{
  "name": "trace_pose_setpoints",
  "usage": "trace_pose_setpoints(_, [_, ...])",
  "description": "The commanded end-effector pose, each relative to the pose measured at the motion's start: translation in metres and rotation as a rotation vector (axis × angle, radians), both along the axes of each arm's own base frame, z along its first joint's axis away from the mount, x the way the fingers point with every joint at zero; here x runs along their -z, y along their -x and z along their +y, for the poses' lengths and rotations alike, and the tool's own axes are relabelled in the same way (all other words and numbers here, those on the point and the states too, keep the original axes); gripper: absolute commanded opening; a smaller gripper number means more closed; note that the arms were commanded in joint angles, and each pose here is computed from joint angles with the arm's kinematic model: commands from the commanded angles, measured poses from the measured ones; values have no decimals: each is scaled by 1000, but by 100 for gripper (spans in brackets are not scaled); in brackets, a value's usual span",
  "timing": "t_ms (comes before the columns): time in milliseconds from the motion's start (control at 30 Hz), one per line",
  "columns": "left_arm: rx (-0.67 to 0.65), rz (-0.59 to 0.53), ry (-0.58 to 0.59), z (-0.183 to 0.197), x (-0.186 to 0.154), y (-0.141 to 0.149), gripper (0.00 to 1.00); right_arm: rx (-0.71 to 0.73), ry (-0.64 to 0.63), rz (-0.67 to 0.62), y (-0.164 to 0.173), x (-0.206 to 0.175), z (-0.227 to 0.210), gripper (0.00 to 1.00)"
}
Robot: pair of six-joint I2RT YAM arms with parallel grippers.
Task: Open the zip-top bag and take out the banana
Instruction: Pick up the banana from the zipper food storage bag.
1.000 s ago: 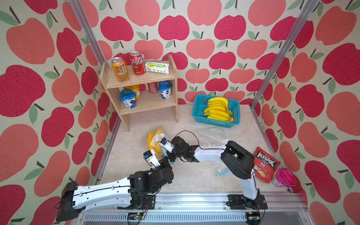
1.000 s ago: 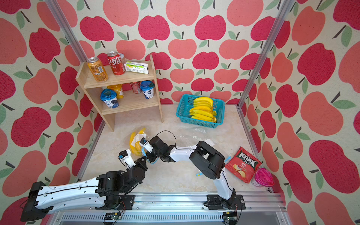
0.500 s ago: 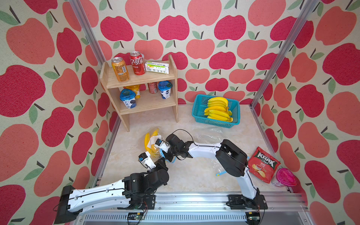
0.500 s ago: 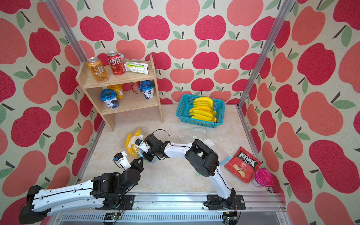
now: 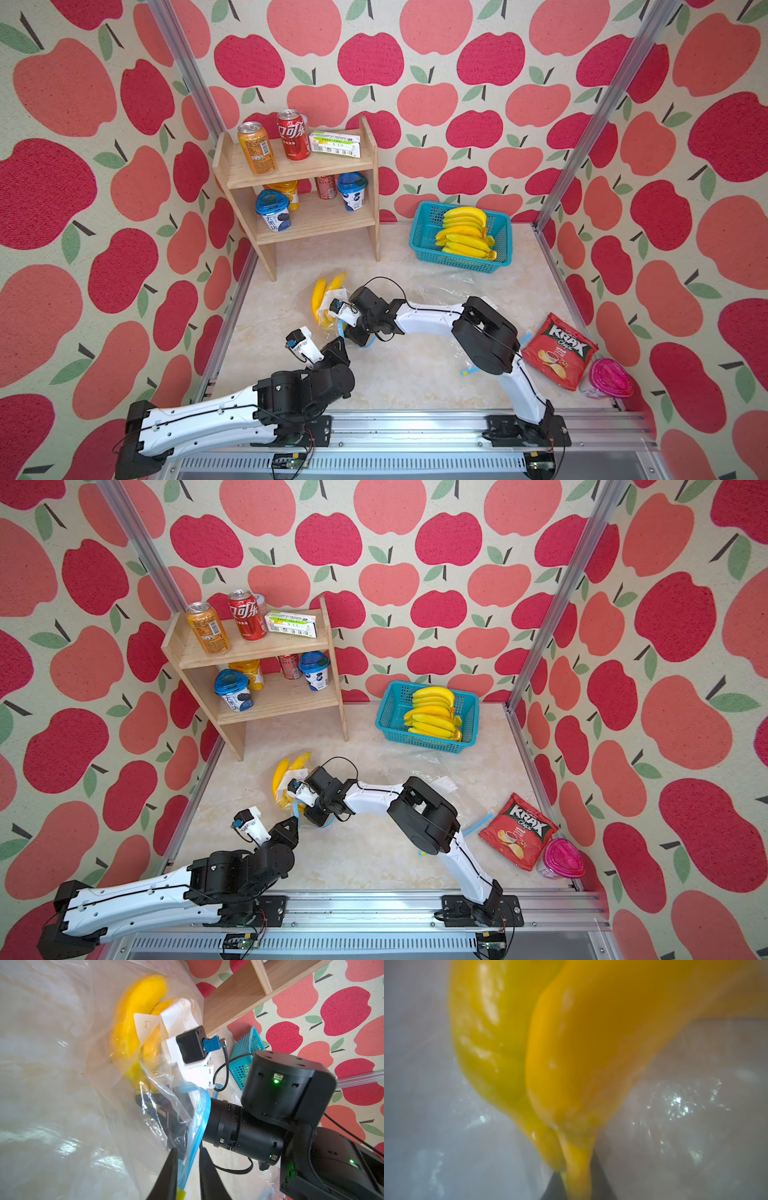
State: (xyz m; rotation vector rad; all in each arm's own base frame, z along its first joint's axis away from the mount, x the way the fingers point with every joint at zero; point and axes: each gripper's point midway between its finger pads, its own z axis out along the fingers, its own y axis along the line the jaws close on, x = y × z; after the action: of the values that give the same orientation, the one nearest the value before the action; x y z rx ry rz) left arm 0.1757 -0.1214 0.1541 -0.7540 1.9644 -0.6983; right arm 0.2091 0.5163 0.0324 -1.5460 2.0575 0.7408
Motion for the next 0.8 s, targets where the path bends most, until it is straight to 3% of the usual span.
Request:
trace_pose_setpoints(0, [-37, -17, -60, 17, -5, -1, 30, 6, -45, 20, 12, -33, -11, 9])
trace_pose_setpoints(267, [-24, 1, -105, 20, 0, 2, 34, 36, -122, 83, 28, -79, -31, 9])
trace_pose_setpoints(500, [-27, 29, -186, 16, 6, 1, 26, 69, -122, 172, 26, -98, -44, 10])
trace_pose_setpoints(633, [-73, 53, -219, 21, 12, 1, 27, 78, -168, 269, 26, -108, -51, 10])
trace_pose_setpoints(767, [-104, 26, -228, 26, 8, -2, 30, 7, -147, 380, 51, -114, -63, 12])
